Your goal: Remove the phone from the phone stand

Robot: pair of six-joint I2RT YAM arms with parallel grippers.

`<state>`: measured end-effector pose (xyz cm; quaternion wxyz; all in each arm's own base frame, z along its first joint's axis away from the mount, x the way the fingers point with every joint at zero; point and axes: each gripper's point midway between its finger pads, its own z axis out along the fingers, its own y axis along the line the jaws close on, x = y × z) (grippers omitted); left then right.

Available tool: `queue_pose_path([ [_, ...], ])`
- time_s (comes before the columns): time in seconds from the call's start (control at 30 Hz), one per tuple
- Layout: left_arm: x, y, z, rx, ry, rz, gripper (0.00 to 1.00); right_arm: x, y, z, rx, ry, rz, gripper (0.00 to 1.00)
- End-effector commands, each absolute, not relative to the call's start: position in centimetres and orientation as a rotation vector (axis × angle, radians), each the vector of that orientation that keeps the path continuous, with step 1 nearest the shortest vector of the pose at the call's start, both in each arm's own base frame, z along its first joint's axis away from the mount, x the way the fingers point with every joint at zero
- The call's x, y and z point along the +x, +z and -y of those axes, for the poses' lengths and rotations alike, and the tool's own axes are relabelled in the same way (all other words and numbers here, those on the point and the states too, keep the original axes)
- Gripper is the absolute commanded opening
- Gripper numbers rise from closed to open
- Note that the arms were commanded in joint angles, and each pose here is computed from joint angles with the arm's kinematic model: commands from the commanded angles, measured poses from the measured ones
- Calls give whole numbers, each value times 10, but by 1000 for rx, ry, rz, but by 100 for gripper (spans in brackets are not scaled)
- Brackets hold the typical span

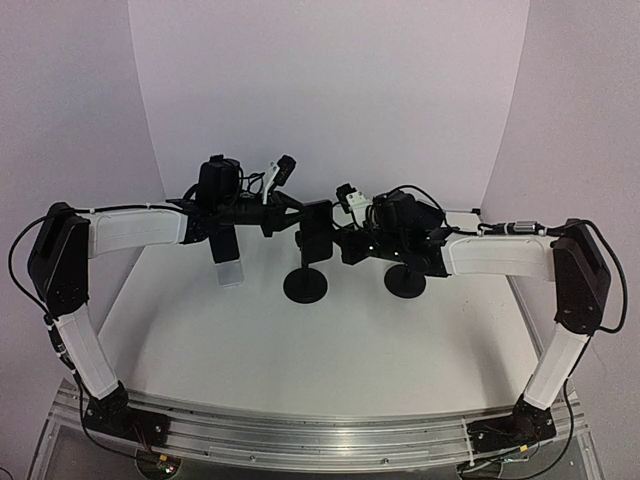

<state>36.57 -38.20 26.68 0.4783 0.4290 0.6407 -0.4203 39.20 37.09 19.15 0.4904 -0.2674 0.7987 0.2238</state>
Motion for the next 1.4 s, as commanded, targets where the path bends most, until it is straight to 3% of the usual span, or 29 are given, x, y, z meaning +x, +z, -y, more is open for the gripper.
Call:
queue_pose_path([
  [0.0, 353, 283, 380, 1095, -1059, -1542, 0, 415, 197, -344, -534, 425, -1963, 0],
  [1.37, 361, 285, 372, 1108, -1011, -1563, 0, 442, 198, -279, -359, 291, -2028, 0],
])
